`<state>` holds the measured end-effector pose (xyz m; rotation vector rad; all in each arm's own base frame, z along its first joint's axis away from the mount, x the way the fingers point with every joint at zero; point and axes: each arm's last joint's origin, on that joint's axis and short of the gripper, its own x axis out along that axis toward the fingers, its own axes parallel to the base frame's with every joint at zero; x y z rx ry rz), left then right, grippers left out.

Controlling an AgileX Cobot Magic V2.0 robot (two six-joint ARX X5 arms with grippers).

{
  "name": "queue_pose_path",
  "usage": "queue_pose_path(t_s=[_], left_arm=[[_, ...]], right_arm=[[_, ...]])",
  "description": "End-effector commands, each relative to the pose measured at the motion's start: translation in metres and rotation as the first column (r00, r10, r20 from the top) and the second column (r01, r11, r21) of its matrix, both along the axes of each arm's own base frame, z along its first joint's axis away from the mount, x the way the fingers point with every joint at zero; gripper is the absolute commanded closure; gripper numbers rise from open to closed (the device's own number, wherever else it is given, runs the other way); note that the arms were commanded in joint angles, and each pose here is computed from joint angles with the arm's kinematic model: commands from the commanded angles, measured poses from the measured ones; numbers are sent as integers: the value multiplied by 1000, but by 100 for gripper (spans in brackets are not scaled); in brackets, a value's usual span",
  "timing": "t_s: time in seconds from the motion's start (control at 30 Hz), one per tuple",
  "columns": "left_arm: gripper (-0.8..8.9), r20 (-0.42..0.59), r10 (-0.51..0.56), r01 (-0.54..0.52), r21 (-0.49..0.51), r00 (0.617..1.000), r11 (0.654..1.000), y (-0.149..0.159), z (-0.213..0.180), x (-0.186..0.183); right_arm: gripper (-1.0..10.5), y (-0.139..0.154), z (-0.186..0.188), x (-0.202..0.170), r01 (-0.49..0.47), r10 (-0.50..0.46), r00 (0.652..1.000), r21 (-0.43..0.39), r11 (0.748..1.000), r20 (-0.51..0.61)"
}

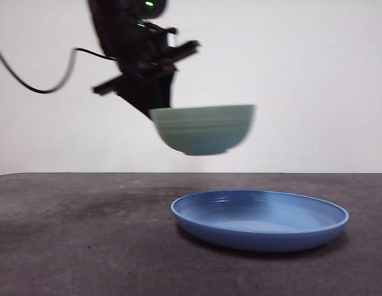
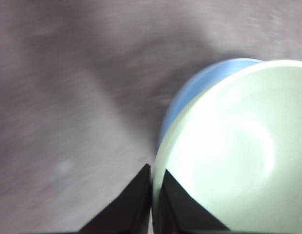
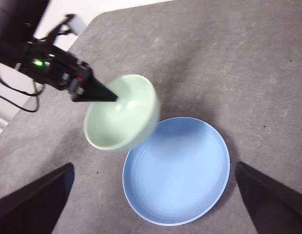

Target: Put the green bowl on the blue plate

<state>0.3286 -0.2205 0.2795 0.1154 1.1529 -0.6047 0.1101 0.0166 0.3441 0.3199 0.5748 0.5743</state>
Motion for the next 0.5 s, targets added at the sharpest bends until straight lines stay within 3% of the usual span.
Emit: queue_pose_path(t_s=[0.03, 0.3, 0.5], left_arm=[[804, -12, -25, 25, -1, 1000, 1000, -23, -8, 5], [804, -69, -103, 106, 36, 992, 994, -69, -43, 4], [804, -140, -113, 126, 87, 984, 988, -78, -76, 6]], right_arm=[[369, 0, 5, 0, -8, 8, 1000, -1, 1000, 22], [369, 0, 5, 0, -8, 8, 1000, -1, 1000, 22], [369, 0, 5, 0, -8, 8, 1000, -2, 1000, 22]])
